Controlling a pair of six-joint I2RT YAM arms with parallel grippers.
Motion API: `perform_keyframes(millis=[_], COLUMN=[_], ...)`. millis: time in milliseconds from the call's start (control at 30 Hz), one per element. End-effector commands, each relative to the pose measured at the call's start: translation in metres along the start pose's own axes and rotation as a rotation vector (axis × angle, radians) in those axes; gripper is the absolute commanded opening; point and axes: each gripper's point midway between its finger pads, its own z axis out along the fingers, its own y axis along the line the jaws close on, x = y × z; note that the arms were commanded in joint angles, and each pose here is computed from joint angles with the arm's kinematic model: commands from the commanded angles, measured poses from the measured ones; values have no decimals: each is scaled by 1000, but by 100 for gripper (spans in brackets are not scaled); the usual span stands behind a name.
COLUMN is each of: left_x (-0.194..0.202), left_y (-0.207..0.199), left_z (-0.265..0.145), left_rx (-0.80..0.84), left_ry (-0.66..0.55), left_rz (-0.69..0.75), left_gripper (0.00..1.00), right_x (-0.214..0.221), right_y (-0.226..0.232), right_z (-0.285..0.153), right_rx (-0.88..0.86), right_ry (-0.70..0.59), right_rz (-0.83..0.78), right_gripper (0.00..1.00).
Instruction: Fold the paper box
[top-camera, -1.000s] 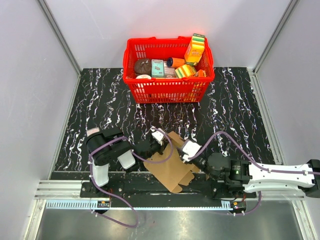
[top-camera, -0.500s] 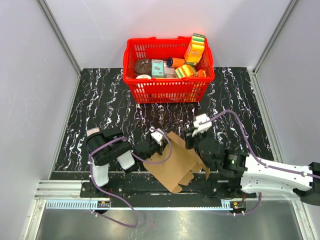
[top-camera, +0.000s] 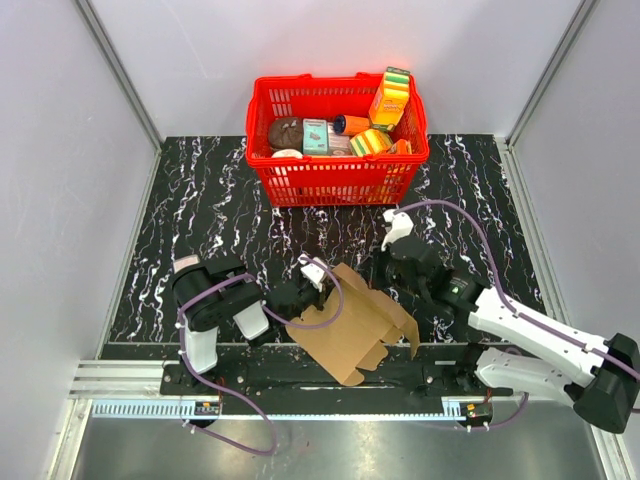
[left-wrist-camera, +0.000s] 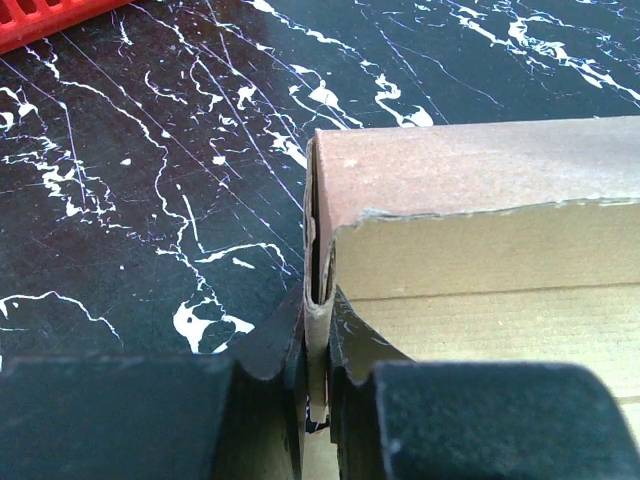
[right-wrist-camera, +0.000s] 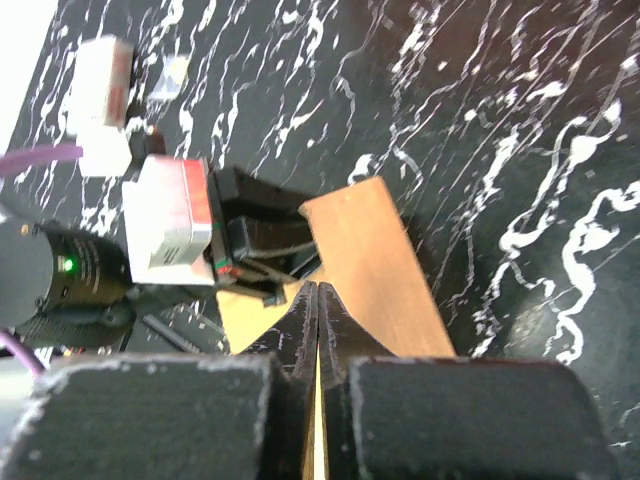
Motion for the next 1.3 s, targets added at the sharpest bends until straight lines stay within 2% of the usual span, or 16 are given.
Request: perform_keyframes(millis=[0, 133, 333, 600, 767, 900, 1133, 1233, 1267], left_x=[-46, -46, -44, -38, -38, -38, -37, -38, -37], left_y=[4, 3, 2, 1, 2, 0, 0, -1, 0], left_z=[-1, 0, -1, 0, -1, 0, 0, 0, 0], left_rx=[-28, -25, -15, -10, -12, -3, 0, 0, 0], left_ry=[-196, -195, -191, -179, -179, -179, -176, -179, -176], left_rz=[-36, -36, -33, -34, -29, -32, -30, -30, -30], left_gripper=[0, 0, 0, 0, 0, 0, 8, 15, 21], right_x=[30, 49, 50, 51, 30, 22, 35, 39, 40], right_y=[25, 25, 5, 5, 15, 0, -8, -10, -10], right_z=[0, 11, 27, 36, 28, 29, 44, 47, 47], right_rx=[-139, -142, -45, -47, -103, -15, 39, 45, 46], right_ry=[147, 216, 174, 157, 62, 14, 68, 81, 82], right_rz=[46, 43, 41, 41, 53, 68, 58, 57, 57], right_gripper=[0, 0, 0, 0, 0, 0, 0, 0, 0])
